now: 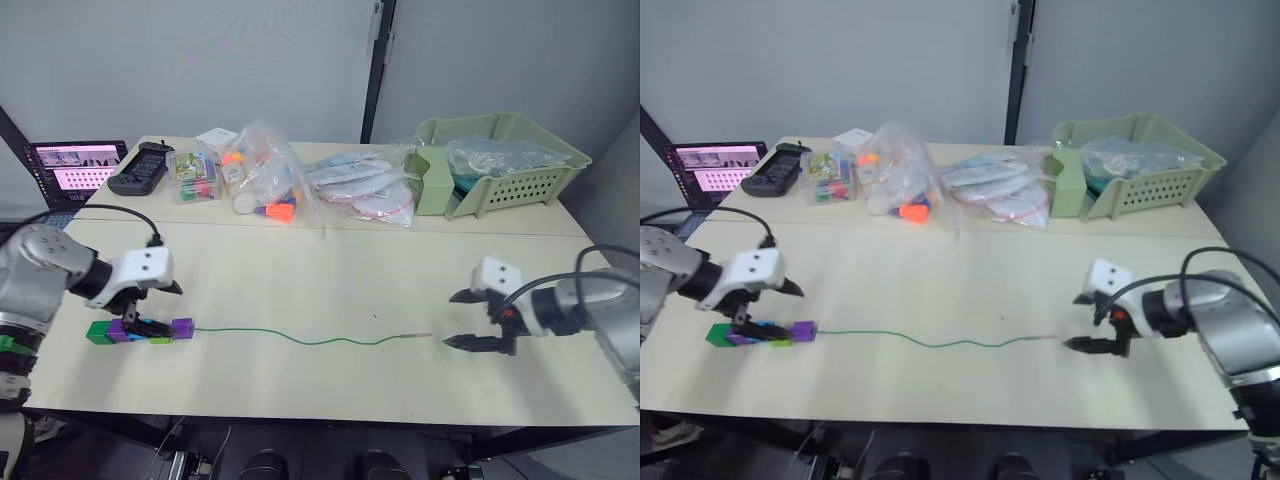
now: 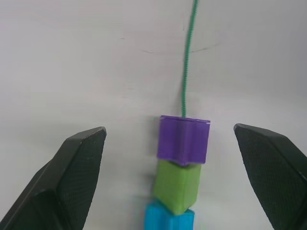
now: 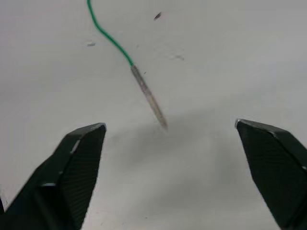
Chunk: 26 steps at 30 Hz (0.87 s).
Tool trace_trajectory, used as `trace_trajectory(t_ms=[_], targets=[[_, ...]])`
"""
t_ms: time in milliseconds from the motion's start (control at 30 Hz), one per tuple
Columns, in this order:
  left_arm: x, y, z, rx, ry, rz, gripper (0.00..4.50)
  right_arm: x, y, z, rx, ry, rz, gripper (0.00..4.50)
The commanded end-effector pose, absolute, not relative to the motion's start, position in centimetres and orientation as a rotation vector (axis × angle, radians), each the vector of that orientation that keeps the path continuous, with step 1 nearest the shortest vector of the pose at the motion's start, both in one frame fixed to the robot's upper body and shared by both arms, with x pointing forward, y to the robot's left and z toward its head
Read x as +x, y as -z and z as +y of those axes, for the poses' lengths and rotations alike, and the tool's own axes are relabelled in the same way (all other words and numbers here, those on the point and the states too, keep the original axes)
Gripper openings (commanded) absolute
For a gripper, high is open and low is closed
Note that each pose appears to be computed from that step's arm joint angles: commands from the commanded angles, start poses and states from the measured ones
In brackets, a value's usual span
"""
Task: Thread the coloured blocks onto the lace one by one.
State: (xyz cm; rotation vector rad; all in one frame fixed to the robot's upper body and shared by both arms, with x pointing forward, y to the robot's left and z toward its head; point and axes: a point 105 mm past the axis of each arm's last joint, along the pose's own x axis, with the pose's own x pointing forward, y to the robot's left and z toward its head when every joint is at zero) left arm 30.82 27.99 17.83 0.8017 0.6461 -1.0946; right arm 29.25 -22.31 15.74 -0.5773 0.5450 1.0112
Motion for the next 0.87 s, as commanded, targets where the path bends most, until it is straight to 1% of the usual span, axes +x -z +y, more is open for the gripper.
trace_trajectory(t_ms=[33, 67, 100, 267, 300, 367, 433, 467, 533, 633, 733, 867], targets=[[30.7, -21.2, 28.4, 0.593, 1.043, 0.487, 4.5, 29.0, -17.5, -23.4, -0.498, -0.97, 0.483, 4.47], [30.7, -21.7, 28.5, 0.529, 1.036, 0.456, 4.5, 28.9, -17.6, -23.5, -0.484, -0.962, 0.474, 4.47], [30.6, -22.2, 28.9, 0.463, 1.007, 0.415, 4.5, 28.9, -18.2, -23.3, -0.424, -0.959, 0.424, 4.47], [29.8, -23.5, 31.2, 0.309, 0.881, 0.219, 4.5, 28.4, -19.5, -23.5, -0.265, -0.93, 0.291, 4.47], [29.6, -23.7, 32.5, 0.265, 0.814, 0.166, 4.5, 28.3, -19.3, -24.3, -0.226, -0.908, 0.286, 4.47], [29.2, -23.8, 34.1, 0.231, 0.734, 0.106, 4.5, 28.1, -19.0, -25.3, -0.184, -0.882, 0.286, 4.47], [28.3, -23.4, 36.5, 0.187, 0.604, 0.024, 4.5, 28.2, -18.9, -27.2, -0.124, -0.828, 0.261, 4.47], [28.0, -22.8, 37.8, 0.151, 0.526, 0.009, 4.5, 28.3, -18.9, -28.1, -0.082, -0.806, 0.245, 4.47], [27.5, -21.6, 39.4, 0.118, 0.429, -0.002, 4.5, 28.5, -18.7, -29.3, -0.079, -0.773, 0.225, 4.47], [26.7, -19.2, 40.8, 0.159, 0.336, 0.054, 4.5, 29.0, -18.7, -30.4, -0.061, -0.729, 0.185, 4.47], [25.5, -17.8, 41.6, 0.16, 0.295, 0.048, 4.5, 28.9, -18.0, -30.7, -0.045, -0.721, 0.184, 4.47], [24.9, -17.3, 41.6, 0.156, 0.29, 0.062, 4.5, 28.7, -17.0, -30.7, -0.041, -0.714, 0.198, 4.47]])
